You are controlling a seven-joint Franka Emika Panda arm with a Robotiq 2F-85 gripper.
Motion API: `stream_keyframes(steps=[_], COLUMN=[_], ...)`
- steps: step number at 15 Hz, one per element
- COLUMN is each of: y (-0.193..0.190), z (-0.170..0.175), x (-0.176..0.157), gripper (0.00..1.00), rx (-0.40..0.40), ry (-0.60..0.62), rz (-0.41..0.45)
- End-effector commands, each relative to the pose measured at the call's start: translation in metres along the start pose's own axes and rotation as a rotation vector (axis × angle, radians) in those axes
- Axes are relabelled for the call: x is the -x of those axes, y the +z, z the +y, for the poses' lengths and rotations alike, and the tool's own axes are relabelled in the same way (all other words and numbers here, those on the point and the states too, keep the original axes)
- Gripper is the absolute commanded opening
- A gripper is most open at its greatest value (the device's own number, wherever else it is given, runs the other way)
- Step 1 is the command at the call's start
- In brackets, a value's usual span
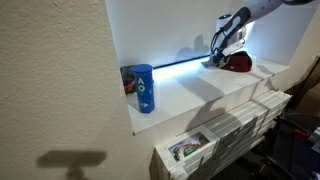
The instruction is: Hang the grey cap on the bottle
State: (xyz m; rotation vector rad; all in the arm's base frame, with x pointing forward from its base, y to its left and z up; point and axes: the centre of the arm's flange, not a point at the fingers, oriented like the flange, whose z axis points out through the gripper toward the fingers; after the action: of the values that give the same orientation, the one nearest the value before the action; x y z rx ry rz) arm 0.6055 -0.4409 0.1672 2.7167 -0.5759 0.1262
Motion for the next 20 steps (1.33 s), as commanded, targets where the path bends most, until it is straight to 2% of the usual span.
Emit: stream_keyframes(steps=[1, 6, 8, 11, 14, 16, 17, 20], y=[0.006, 0.007, 0.009, 0.006, -0.014, -0.052, -0.082, -0.142], z=[0.002, 0.001, 0.000, -0.001, 0.005, 0.001, -0.011, -0.039], x=[0.004, 0.004, 0.004, 0.007, 0.026, 0.014, 0.000, -0.036], gripper=[0.37, 0.03, 0.00, 0.01, 0.01, 0.01, 0.01, 0.01], rx=[0.013, 0.067, 0.089, 0.131, 0.173, 0.194, 0.199, 0.181], ry=[-0.010, -0.014, -0.010, 0.028, 0.175, 0.250, 0.281, 0.354], rz=[-0.015, -0.024, -0.027, 0.008, 0.140, 0.248, 0.308, 0.487])
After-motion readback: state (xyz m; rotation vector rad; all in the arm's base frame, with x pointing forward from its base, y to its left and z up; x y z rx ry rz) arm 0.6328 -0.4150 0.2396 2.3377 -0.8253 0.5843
